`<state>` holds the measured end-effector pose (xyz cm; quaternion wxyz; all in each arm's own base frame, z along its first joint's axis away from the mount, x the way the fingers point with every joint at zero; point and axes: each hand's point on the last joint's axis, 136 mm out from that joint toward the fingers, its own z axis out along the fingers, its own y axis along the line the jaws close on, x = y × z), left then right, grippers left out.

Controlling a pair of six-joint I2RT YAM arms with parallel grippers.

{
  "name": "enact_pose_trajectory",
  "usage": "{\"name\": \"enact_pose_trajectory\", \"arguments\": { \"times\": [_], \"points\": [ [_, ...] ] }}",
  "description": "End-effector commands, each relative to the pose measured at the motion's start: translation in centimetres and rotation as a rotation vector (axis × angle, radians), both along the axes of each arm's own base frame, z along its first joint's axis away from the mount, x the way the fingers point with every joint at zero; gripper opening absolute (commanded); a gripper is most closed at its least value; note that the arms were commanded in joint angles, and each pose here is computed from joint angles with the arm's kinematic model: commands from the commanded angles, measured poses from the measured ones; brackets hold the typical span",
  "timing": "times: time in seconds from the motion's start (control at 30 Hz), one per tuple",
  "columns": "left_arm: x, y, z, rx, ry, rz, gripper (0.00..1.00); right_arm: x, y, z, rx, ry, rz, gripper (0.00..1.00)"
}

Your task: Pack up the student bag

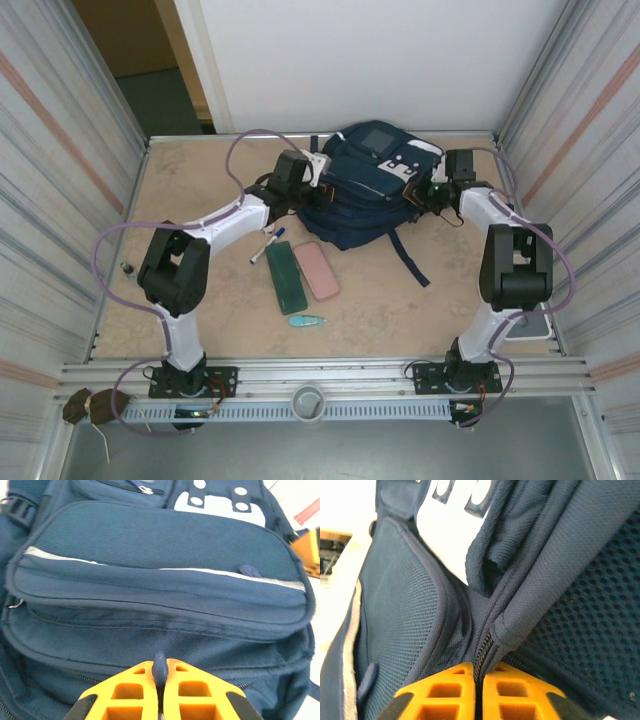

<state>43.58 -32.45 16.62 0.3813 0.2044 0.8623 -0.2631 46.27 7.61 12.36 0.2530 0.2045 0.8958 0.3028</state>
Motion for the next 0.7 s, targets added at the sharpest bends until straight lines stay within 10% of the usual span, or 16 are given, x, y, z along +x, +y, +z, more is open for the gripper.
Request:
{"name": "enact_pose_trajectory", "arguments": {
  "times": [0.0, 0.27, 0.67],
  "points": [
    [-0.8, -2.5, 6.9, -0.130, -0.096, -0.048, 0.00, 1.2, -3.1, 3.4, -0.092, -0.083, -0.062, 0.28],
    [-3.8, -5.7, 8.3, -0.140, -0.123, -0.092, 0.00, -5.7, 0.9, 5.5, -0.017, -0.138, -0.030, 0.72],
    [-5.3, -6.3, 8.2, -0.123, -0.118, -0.132, 0.00, -10.2, 6.8, 3.3, -0.338, -0.228, 0.189, 0.79]
  ]
}}
